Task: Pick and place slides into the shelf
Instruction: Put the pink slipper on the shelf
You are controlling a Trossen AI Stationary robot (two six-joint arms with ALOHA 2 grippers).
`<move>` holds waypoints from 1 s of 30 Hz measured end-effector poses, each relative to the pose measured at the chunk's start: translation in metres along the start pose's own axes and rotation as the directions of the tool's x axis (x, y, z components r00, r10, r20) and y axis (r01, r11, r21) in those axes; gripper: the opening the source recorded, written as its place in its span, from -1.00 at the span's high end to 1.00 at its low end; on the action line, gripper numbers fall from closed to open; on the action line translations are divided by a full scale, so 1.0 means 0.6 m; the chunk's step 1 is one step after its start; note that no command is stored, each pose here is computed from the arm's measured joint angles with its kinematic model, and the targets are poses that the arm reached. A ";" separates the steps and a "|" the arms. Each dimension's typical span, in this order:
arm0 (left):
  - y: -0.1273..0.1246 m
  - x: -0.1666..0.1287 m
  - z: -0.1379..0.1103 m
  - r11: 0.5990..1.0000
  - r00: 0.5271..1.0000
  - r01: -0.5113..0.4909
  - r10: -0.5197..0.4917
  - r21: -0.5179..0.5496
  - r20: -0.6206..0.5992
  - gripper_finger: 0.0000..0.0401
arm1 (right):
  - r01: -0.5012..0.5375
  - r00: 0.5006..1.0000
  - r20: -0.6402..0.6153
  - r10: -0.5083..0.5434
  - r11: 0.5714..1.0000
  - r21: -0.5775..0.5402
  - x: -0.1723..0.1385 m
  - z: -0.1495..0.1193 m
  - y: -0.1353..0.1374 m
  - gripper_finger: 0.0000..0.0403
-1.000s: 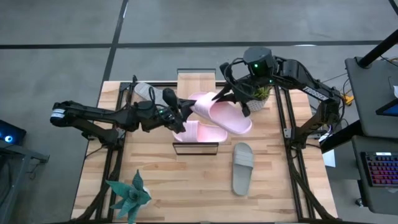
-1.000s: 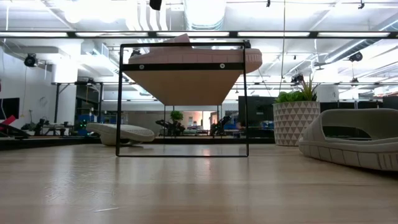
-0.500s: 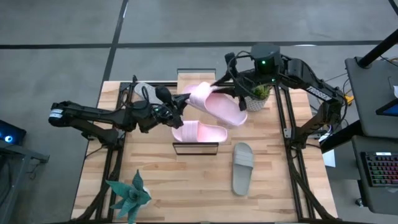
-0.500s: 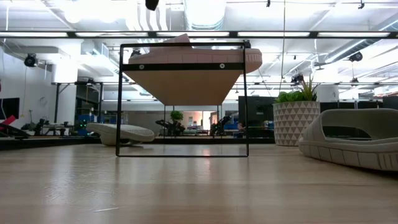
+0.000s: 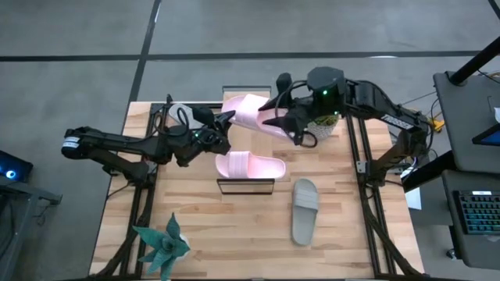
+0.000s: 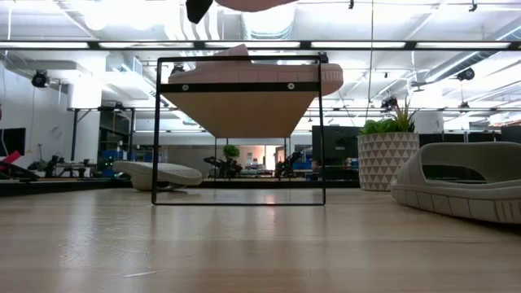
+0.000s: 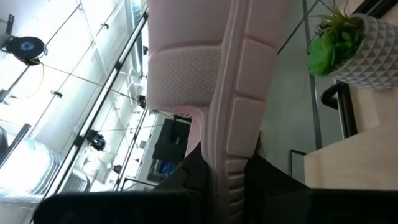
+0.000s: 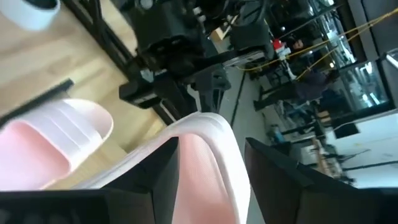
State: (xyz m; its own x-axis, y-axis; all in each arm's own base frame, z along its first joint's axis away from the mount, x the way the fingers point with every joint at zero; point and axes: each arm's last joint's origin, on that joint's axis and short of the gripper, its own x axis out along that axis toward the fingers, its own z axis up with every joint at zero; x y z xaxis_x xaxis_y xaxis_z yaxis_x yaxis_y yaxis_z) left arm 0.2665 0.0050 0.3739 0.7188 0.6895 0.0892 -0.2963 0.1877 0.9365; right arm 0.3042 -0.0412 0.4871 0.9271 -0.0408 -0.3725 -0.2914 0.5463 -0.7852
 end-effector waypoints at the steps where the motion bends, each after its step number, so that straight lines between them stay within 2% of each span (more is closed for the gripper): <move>1: -0.001 0.001 0.001 1.000 1.000 0.001 -0.001 0.001 -0.001 0.88 | 0.001 1.000 -0.015 -0.002 1.000 -0.020 0.004 0.000 0.001 0.16; 8: -0.009 0.005 0.003 1.000 1.000 0.012 -0.012 0.015 -0.003 0.88 | 0.005 0.995 -0.096 -0.013 0.996 -0.090 0.034 -0.008 0.005 0.23; 14: -0.010 0.006 0.004 1.000 1.000 0.014 -0.014 0.018 -0.002 0.89 | 0.021 0.994 -0.104 -0.033 0.993 -0.117 0.051 -0.010 0.004 0.30; 18: -0.012 0.006 0.003 0.999 1.000 0.026 -0.025 0.030 -0.005 0.88 | 0.009 0.993 -0.118 -0.024 0.992 -0.123 0.061 -0.013 0.006 0.46; 22: -0.013 0.005 0.002 1.000 1.000 0.030 -0.029 0.011 -0.008 0.75 | -0.004 0.992 -0.124 -0.011 0.993 -0.118 0.068 -0.018 0.007 0.85; 23: -0.012 0.005 0.002 1.000 1.000 0.028 -0.028 0.000 -0.008 0.70 | -0.002 0.992 -0.127 -0.013 0.993 -0.115 0.070 -0.021 0.006 0.90; 30: -0.004 0.000 -0.002 0.996 1.000 0.019 -0.019 -0.082 -0.005 0.48 | 0.021 0.992 -0.123 -0.032 0.996 -0.087 0.073 -0.032 -0.003 0.95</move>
State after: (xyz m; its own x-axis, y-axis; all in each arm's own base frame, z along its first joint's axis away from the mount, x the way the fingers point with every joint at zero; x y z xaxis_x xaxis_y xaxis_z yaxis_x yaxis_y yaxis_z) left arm 0.2666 0.0054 0.3713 0.7215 0.6889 0.0694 -0.3328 0.2572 0.9072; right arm 0.3408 -0.0599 0.4626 0.8999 -0.1612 -0.4052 -0.2909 0.4704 -0.8331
